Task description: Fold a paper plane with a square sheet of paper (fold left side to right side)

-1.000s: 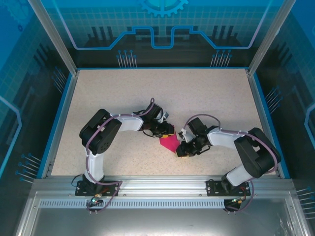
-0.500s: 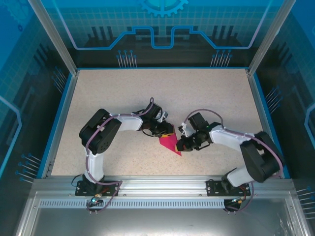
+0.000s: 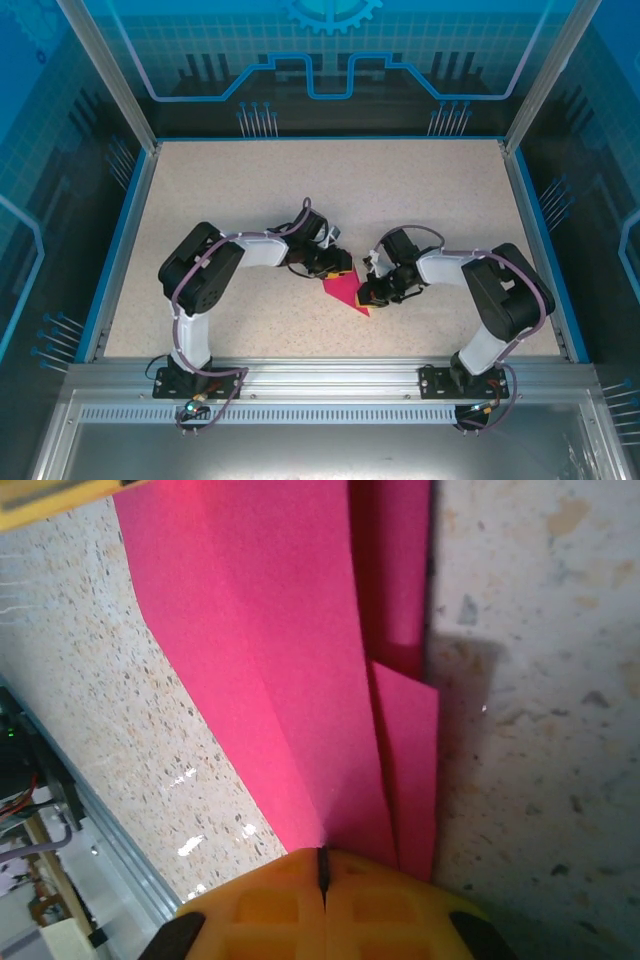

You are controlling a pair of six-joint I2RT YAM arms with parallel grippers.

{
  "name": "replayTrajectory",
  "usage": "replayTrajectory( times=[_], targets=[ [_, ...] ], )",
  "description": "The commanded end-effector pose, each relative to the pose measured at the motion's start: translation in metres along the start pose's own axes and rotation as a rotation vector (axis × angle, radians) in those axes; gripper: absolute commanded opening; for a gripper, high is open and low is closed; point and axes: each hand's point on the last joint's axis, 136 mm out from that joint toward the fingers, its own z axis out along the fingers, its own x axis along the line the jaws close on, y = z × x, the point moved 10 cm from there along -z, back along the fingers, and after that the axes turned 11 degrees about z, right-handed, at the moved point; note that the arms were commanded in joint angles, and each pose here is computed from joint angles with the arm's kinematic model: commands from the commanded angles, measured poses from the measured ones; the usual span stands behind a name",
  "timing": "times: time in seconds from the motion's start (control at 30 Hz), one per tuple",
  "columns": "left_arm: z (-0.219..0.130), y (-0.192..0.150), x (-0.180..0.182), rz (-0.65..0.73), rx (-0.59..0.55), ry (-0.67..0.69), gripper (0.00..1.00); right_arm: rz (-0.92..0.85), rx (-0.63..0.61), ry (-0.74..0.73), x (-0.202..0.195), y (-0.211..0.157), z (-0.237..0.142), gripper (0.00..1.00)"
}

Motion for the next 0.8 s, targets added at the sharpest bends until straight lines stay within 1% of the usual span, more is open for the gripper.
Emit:
replayTrajectory(
  times=[0.0, 0.1, 0.23, 0.43, 0.53, 0.77],
  targets=[
    [-0.022, 0.000, -0.012, 0.086, -0.061, -0.025, 0.40, 0.098, 0.010, -0.089, -0.032, -0.006, 0.011, 0.00],
    [-0.033, -0.005, -0.028, 0.172, -0.088, -0.056, 0.40, 0.115, 0.017, -0.075, -0.038, -0.008, 0.012, 0.00],
    [-0.030, -0.016, -0.040, 0.225, -0.065, -0.115, 0.38, 0.112, 0.020, -0.068, -0.039, -0.007, 0.012, 0.00],
    [-0.007, -0.027, -0.037, 0.210, 0.006, -0.138, 0.33, 0.094, 0.018, -0.063, -0.037, -0.005, 0.012, 0.00],
    [0.002, -0.029, -0.036, 0.209, 0.035, -0.148, 0.33, 0.094, 0.020, -0.062, -0.037, -0.005, 0.012, 0.00],
    [0.012, -0.029, -0.028, 0.178, 0.077, -0.122, 0.32, 0.092, 0.020, -0.058, -0.035, -0.005, 0.011, 0.00]
  ],
)
